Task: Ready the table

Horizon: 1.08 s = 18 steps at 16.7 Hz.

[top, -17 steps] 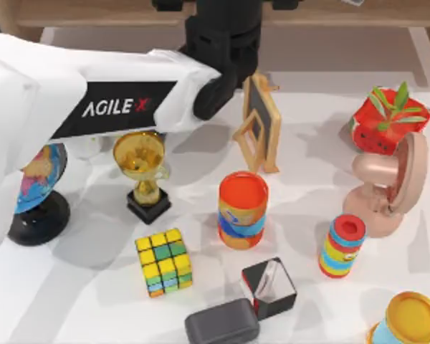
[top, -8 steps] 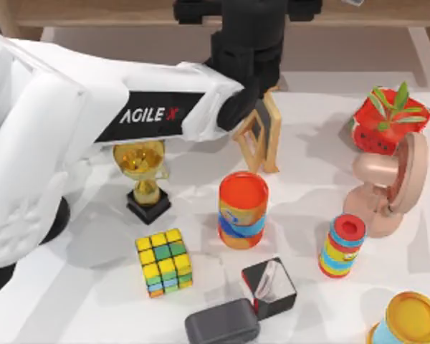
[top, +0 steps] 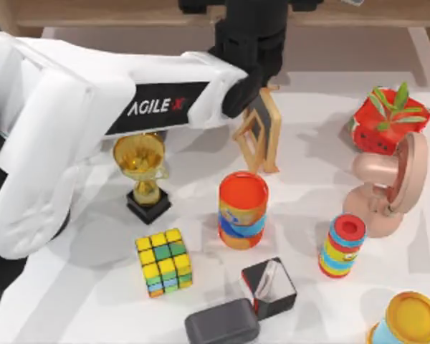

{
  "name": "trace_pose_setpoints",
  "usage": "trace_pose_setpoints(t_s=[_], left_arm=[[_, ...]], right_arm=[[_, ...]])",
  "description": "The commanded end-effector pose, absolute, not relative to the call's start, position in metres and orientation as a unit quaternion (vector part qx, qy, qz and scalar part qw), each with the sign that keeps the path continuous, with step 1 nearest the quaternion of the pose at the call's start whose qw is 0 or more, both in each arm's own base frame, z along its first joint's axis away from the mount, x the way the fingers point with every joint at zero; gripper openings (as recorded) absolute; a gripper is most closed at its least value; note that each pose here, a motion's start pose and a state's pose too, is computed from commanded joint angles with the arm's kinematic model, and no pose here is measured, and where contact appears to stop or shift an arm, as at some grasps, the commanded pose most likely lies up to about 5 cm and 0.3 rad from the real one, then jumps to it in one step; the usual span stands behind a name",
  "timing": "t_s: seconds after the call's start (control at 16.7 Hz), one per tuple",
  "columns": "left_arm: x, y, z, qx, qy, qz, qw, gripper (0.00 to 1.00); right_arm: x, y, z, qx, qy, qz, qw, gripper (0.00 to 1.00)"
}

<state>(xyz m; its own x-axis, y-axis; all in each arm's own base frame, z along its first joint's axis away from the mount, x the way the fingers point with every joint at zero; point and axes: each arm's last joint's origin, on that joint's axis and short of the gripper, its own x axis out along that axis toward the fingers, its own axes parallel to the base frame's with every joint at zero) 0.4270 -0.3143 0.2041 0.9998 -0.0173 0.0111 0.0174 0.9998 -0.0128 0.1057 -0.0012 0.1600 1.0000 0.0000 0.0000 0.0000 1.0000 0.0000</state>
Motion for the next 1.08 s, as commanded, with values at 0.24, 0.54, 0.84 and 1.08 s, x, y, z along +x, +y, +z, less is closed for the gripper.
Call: trace_pose_setpoints(t_s=[0.24,0.54,0.84,1.08], left_arm=[[0.4274,-0.3143,0.2041,-0.006,-0.005,-0.009,1.000,1.00],[0.4274,-0.3143,0.2041,-0.006,-0.005,-0.009,1.000,0.62],[0.4274,-0.3143,0.2041,-0.006,-0.005,-0.009,1.000,0.25],[0.4274,-0.3143,0.2041,-0.006,-0.005,-0.009,1.000,0.00]], right_arm=[[0.1057,-0.0012,0.1600,0.000,0.000,0.000,1.000,1.00],[0.1057,-0.0012,0.1600,0.000,0.000,0.000,1.000,1.00],[0.1057,-0.0012,0.1600,0.000,0.000,0.000,1.000,1.00],[0.1057,-0.0012,0.1600,0.000,0.000,0.000,1.000,1.00]])
